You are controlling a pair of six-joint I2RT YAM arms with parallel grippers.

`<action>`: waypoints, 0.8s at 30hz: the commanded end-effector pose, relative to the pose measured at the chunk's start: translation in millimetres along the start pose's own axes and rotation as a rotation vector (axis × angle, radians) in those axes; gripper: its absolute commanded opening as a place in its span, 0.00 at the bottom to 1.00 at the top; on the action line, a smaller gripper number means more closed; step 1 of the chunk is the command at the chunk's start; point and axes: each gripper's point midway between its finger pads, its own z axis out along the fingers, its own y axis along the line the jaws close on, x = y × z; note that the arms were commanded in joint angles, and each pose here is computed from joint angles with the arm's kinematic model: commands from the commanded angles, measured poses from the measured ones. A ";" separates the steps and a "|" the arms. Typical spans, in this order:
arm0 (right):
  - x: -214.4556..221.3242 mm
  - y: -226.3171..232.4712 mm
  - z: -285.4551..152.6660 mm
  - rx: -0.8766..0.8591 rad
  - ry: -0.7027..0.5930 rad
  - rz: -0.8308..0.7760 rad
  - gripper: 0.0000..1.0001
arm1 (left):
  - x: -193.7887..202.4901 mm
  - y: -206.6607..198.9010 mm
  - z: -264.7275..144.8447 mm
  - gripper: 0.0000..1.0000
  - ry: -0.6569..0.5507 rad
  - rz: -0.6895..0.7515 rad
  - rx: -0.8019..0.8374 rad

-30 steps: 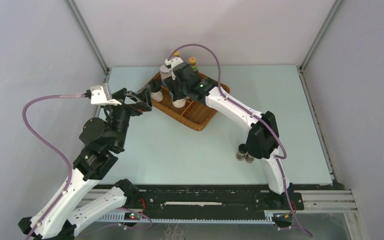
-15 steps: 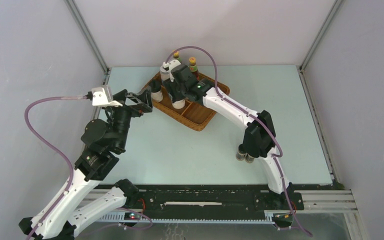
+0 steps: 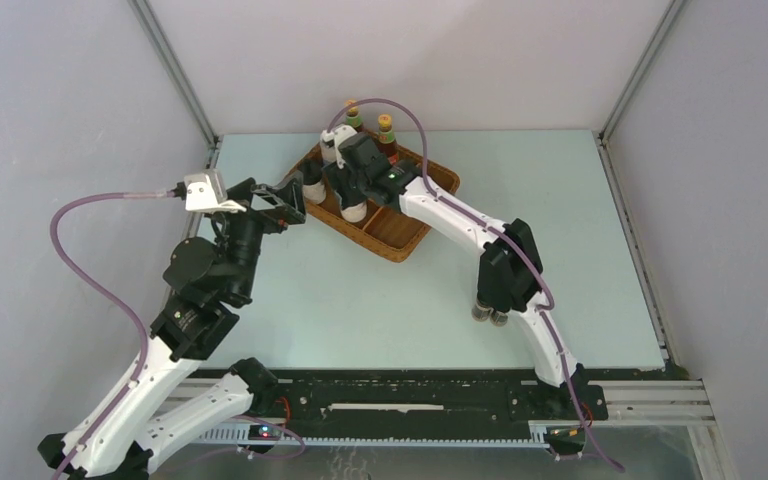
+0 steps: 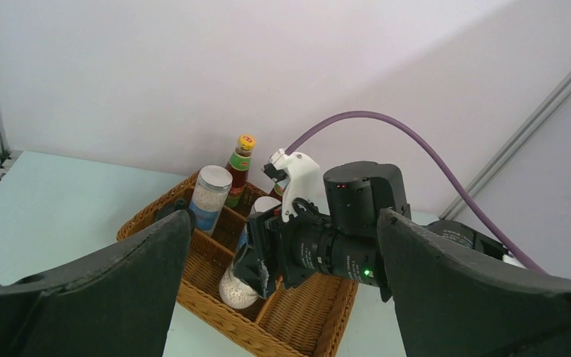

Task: Organize the condiment bottles
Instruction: Place the bottle in the storage box.

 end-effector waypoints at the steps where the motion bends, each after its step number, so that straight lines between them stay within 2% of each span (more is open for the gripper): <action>1: -49.8 3.5 -8.5 -0.026 -0.146 0.004 0.00 | 4.4 -0.5 2.1 1.00 -0.005 0.015 0.002; 24: -40.4 -2.6 21.7 -0.051 -0.125 0.021 0.00 | 18.3 1.4 6.9 1.00 0.024 0.048 -0.012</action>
